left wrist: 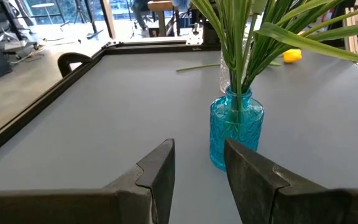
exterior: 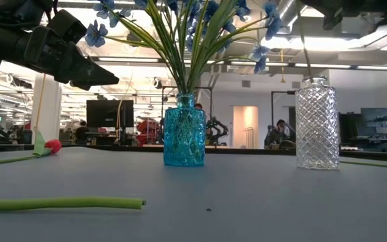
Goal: Sort flowers into vase by color
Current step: Put the bottom red flower into the transparent flower vase, then put the right yellow flower into the transparent flower vase
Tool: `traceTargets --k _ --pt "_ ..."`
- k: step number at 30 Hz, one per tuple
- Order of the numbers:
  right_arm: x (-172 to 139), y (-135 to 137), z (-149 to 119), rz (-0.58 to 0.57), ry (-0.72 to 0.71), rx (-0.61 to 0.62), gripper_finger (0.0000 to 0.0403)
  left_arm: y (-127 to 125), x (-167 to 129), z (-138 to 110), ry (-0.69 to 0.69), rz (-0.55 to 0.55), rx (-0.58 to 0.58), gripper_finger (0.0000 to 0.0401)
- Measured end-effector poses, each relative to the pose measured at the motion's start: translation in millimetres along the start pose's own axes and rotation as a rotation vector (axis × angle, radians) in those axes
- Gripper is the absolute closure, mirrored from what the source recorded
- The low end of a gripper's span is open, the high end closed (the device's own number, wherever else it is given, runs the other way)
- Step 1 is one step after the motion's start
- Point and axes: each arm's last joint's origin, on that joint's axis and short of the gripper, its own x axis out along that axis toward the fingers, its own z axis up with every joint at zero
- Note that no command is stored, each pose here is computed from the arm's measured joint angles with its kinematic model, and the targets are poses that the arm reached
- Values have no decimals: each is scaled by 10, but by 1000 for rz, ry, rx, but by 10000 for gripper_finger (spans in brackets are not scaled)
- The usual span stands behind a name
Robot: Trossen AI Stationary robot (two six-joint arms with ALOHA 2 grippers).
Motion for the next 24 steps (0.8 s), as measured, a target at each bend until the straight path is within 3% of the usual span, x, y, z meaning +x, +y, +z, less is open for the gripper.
traceTargets --k 10,18,24 --pt "-9 11 -9 -4 12 44 338 0 0 -1 0 -1 -10 273" --pt "-10 -16 -15 -98 36 53 317 0 0 -8 8 -2 -19 273" --pt "-15 -9 -14 -93 34 84 277 -1 0 -23 24 -2 -25 273"
